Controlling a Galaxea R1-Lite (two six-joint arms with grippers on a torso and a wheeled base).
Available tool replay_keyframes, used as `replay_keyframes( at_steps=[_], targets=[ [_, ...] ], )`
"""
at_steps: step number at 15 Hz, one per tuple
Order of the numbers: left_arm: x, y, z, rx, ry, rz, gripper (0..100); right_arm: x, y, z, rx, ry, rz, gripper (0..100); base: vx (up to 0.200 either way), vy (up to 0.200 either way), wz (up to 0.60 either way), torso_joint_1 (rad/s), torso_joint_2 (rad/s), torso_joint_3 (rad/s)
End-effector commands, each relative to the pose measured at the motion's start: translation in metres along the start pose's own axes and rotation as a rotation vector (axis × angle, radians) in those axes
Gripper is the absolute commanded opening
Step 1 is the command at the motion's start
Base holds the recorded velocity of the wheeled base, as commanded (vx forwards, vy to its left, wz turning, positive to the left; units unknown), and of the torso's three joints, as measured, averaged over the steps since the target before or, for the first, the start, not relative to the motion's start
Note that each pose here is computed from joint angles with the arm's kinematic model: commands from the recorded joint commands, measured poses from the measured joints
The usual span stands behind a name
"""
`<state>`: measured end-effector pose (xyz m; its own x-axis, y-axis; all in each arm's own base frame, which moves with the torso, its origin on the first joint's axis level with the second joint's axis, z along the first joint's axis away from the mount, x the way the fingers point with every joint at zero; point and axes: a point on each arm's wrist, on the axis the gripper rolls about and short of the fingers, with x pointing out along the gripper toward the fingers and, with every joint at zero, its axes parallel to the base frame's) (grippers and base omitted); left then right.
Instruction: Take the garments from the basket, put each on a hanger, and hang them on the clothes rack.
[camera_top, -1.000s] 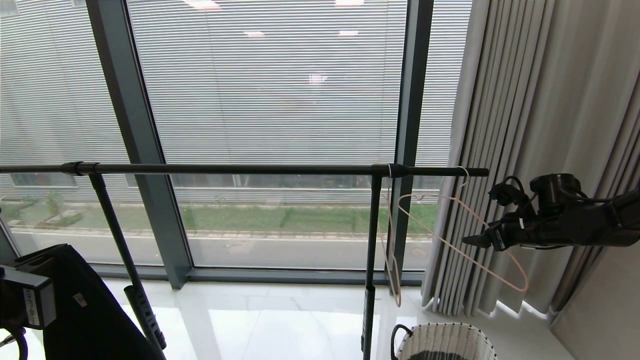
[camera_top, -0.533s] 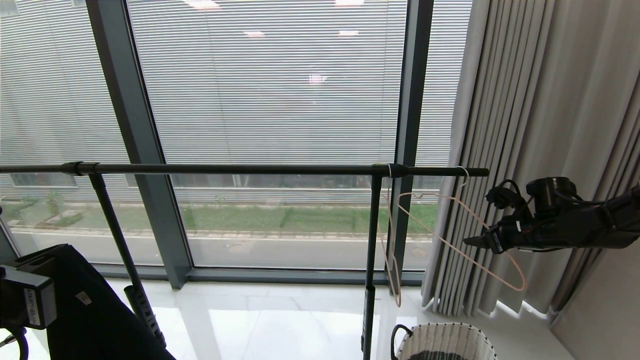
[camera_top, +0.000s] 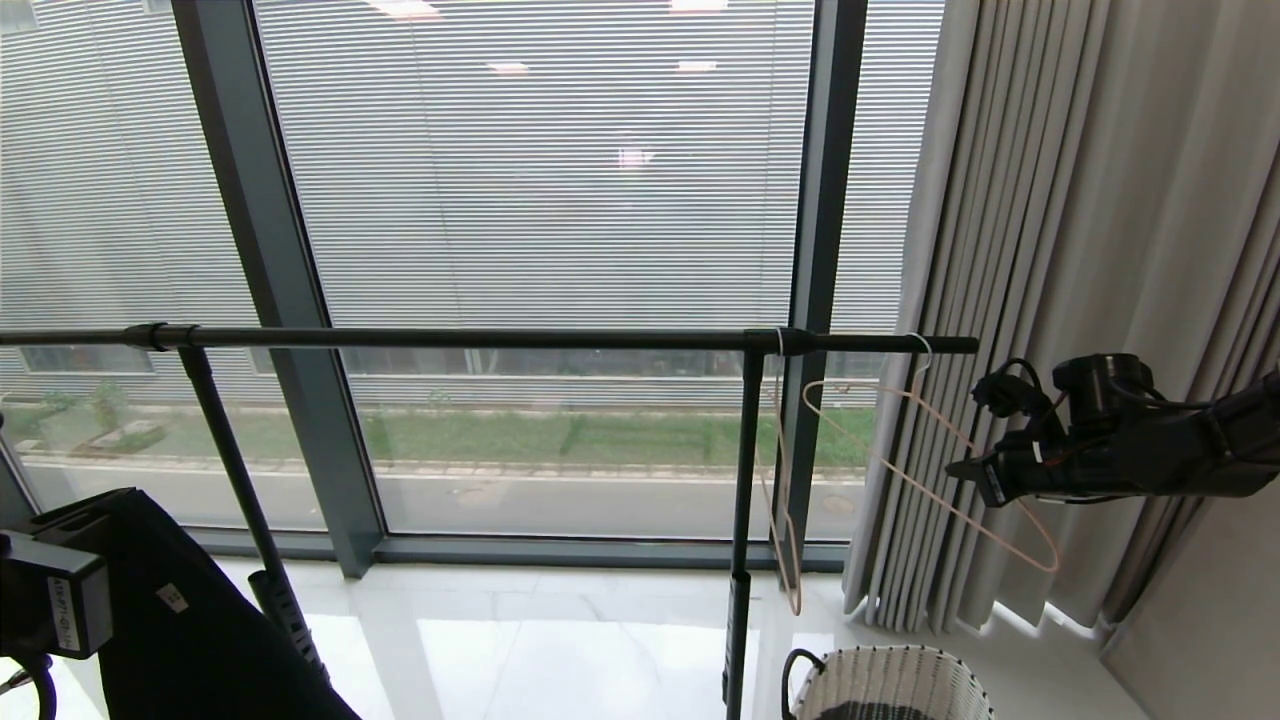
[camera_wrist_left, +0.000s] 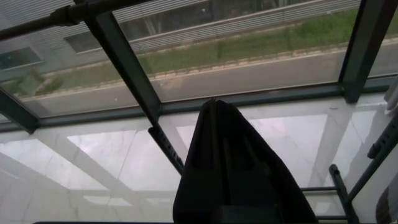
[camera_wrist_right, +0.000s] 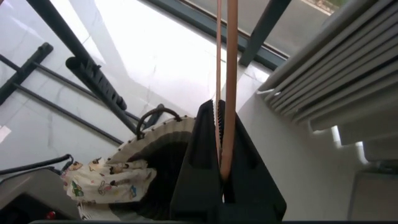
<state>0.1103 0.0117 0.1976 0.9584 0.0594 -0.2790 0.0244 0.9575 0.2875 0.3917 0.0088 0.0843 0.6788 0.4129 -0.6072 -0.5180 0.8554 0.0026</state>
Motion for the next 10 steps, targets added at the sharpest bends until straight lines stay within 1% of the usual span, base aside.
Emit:
replay_keyframes(
  at_steps=[1, 3, 5, 6, 7, 9, 10],
  targets=[
    [0.000, 0.000, 0.000, 0.000, -0.001, 0.001, 0, -0.006, 0.001, 0.005, -0.006, -0.017, -0.007, 0, 0.000, 0.000, 0.00, 0.000, 0.00, 0.000],
    [0.000, 0.000, 0.000, 0.000, -0.002, 0.003, 0, -0.012, 0.003, 0.008, -0.009, -0.029, -0.009, 0, 0.000, 0.000, 0.00, 0.000, 0.00, 0.000],
    [-0.001, 0.000, 0.000, 0.000, -0.003, 0.003, 0, -0.020, 0.005, 0.012, -0.021, -0.061, -0.019, 0, 0.000, 0.000, 0.00, 0.000, 0.00, 0.000],
    [-0.001, 0.000, 0.001, 0.000, -0.005, 0.004, 0, -0.021, 0.006, 0.011, -0.039, -0.110, -0.041, 0, 0.000, 0.000, 0.00, 0.000, 0.00, 0.000],
    [-0.001, 0.000, 0.001, 0.000, -0.008, 0.004, 0, -0.025, 0.009, 0.010, -0.016, -0.130, -0.045, 0, 0.000, 0.000, 0.00, 0.000, 0.00, 0.000],
    [-0.003, 0.001, 0.002, -0.001, -0.019, 0.008, 0, -0.037, 0.022, 0.015, 0.055, -0.161, -0.040, 0, 0.000, 0.000, 0.00, 0.000, 0.00, 0.000],
    [-0.005, 0.001, 0.002, 0.000, -0.024, 0.010, 0, -0.042, 0.026, 0.017, 0.068, -0.185, -0.055, 0, 0.000, 0.000, 0.00, 0.000, 0.00, 0.000]
  ],
)
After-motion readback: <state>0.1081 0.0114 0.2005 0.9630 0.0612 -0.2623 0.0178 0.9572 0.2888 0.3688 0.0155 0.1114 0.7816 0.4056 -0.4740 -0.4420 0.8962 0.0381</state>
